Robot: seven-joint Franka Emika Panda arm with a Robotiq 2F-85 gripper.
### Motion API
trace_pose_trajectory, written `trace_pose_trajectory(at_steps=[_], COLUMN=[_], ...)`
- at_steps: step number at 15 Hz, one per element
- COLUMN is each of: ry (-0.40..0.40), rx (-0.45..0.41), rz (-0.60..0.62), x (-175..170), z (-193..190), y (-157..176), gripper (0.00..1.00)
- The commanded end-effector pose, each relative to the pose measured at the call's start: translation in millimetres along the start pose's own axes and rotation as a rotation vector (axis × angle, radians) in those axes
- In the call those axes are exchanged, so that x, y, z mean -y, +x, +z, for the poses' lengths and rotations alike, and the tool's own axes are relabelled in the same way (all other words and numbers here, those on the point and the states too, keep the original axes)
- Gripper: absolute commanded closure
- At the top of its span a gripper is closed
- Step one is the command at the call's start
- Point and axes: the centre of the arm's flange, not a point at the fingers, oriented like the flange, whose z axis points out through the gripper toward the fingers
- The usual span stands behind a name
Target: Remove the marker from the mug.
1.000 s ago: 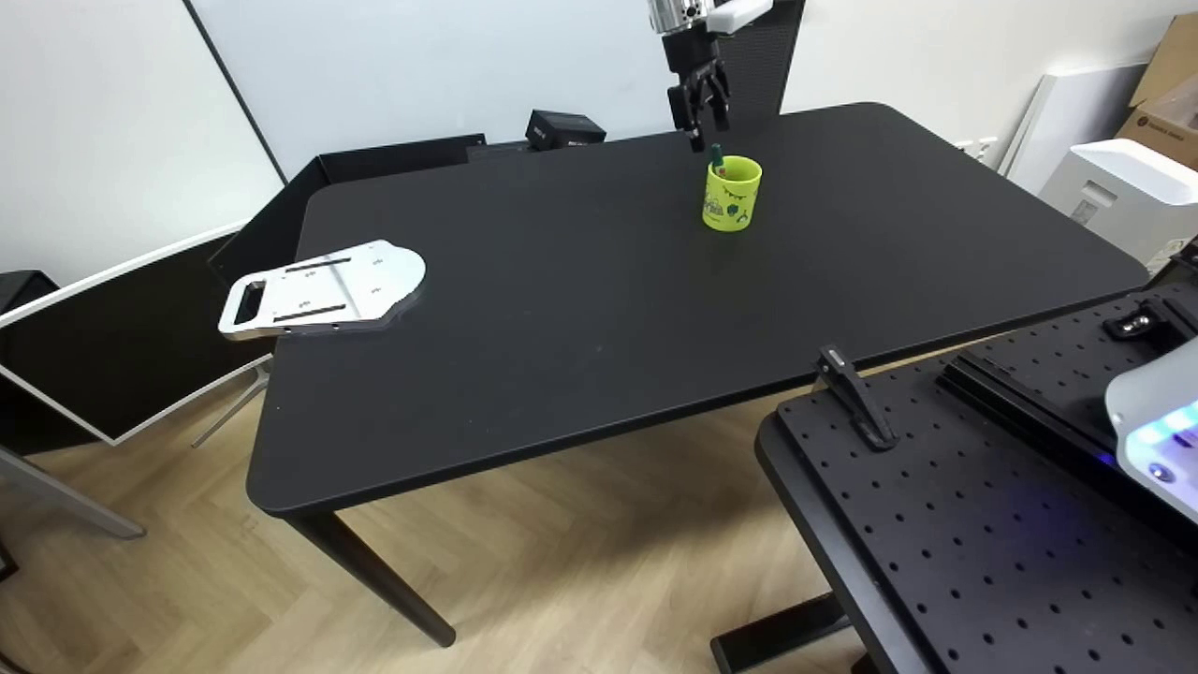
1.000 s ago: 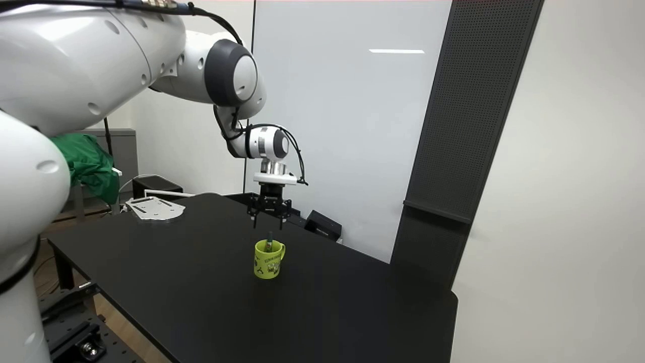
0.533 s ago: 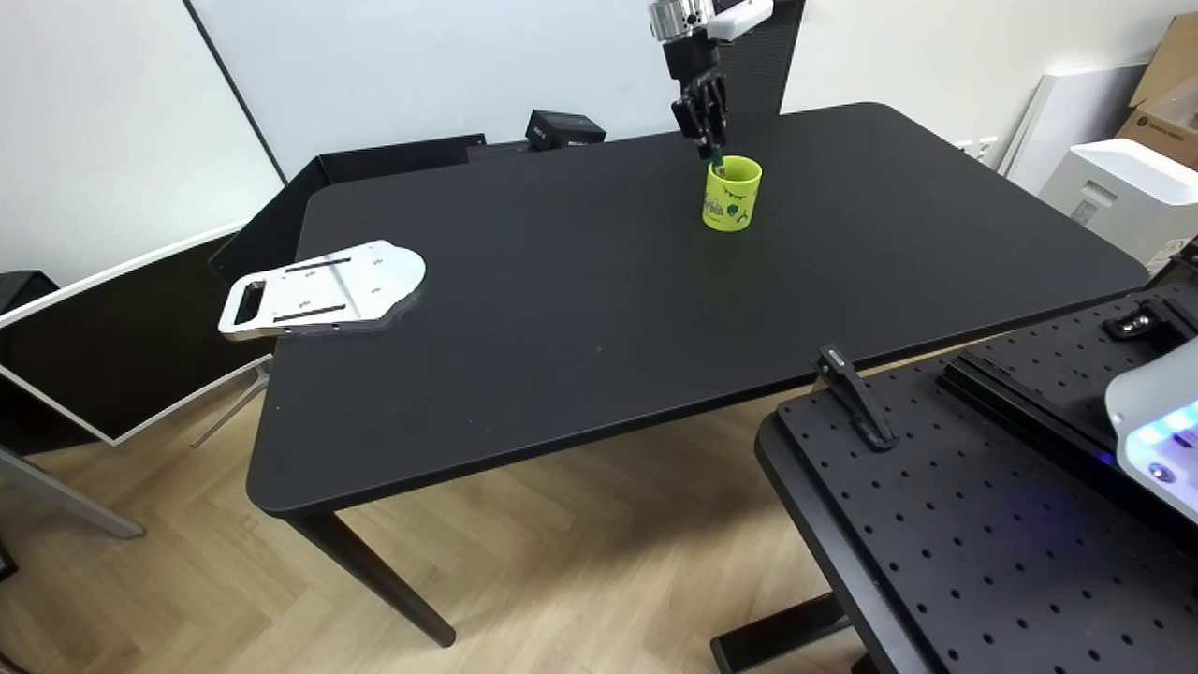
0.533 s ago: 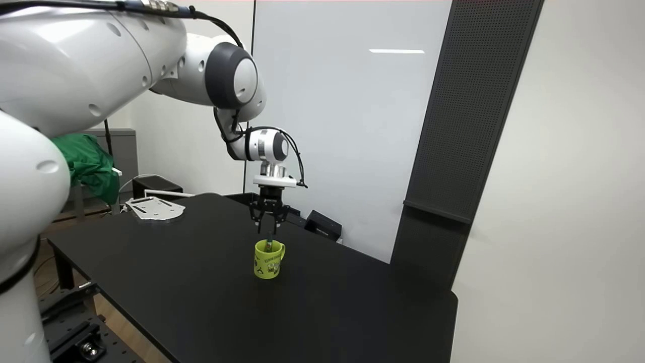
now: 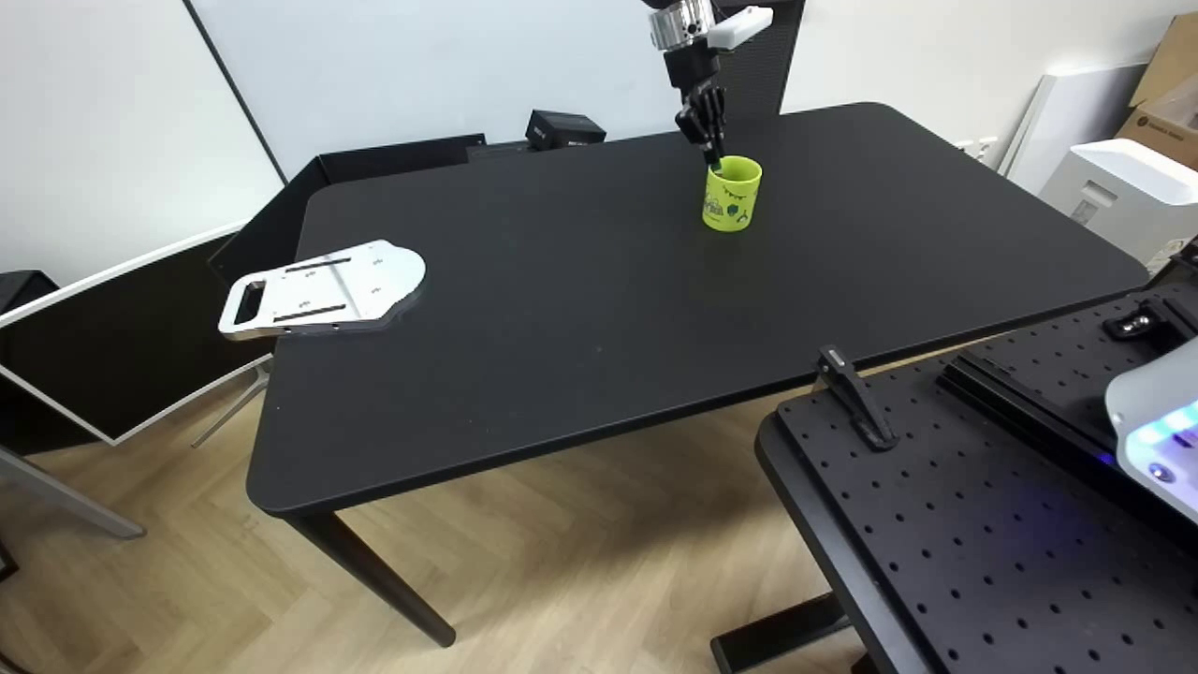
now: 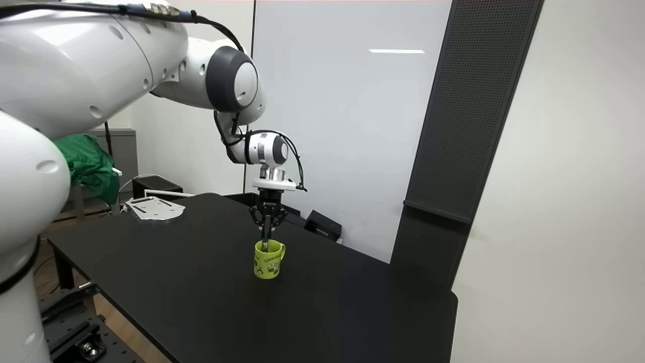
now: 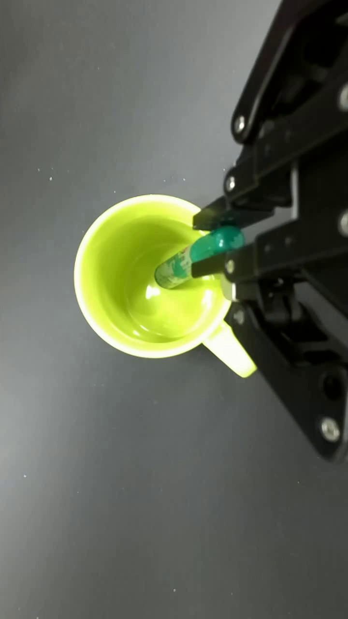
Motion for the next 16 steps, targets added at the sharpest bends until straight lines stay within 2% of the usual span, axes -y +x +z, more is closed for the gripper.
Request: trace_pose_trajectory(at_steps=[1, 7, 16], ry=[0.004, 0.001, 0.009], rx=[0.001, 0.047, 0.095], rz=[0.007, 0.028, 0.076], x=[-7, -15, -38], z=[-2, -35, -90], y=[4, -5, -38], gripper=[0.95, 0.95, 0.95])
